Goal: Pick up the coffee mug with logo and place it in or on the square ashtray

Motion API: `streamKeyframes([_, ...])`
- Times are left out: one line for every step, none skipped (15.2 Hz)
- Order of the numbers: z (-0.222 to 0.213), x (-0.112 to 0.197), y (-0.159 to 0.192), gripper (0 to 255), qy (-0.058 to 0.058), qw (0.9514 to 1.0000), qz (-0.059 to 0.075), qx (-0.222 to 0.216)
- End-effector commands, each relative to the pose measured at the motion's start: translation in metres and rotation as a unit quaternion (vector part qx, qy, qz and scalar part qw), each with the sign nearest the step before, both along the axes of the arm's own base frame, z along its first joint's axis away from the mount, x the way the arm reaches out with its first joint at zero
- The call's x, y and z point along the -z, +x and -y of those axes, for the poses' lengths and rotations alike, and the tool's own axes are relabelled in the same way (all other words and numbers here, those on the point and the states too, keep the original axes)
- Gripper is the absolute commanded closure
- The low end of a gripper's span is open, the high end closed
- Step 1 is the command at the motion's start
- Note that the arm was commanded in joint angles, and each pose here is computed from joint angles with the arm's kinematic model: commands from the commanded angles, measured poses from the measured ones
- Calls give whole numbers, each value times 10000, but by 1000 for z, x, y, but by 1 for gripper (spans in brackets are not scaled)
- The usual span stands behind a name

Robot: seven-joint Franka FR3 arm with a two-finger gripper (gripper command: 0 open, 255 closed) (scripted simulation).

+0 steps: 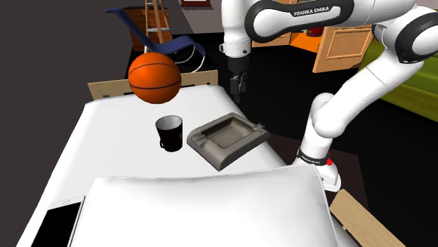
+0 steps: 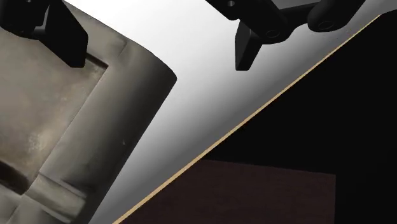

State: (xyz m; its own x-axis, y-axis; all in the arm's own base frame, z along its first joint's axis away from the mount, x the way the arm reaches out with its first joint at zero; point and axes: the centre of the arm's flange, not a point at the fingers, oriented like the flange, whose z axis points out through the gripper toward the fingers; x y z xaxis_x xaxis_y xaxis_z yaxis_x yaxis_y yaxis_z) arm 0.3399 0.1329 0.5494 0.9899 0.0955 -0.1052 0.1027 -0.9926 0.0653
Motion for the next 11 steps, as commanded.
streamKeyframes([-22, -2, 10, 0, 24, 10000, 29, -7])
streamKeyframes([-33, -2, 14, 0, 34, 10000, 42, -12])
streamKeyframes([-45, -2, 19, 0, 44, 10000, 56, -17])
streamKeyframes([-57, -2, 24, 0, 54, 10000, 70, -22])
streamKeyframes([-69, -2, 29, 0, 64, 9999, 84, -27])
streamKeyframes([-80, -2, 34, 0, 74, 9999, 98, -33])
streamKeyframes([-92, -2, 39, 0, 84, 9999, 112, -38])
streamKeyframes([-104, -2, 44, 0, 93, 9999, 125, -43])
streamKeyframes([-116, -2, 49, 0, 103, 9998, 139, -48])
streamKeyframes([-128, -2, 54, 0, 113, 9998, 153, -54])
streamKeyframes([-139, -3, 58, 0, 123, 9998, 167, -59])
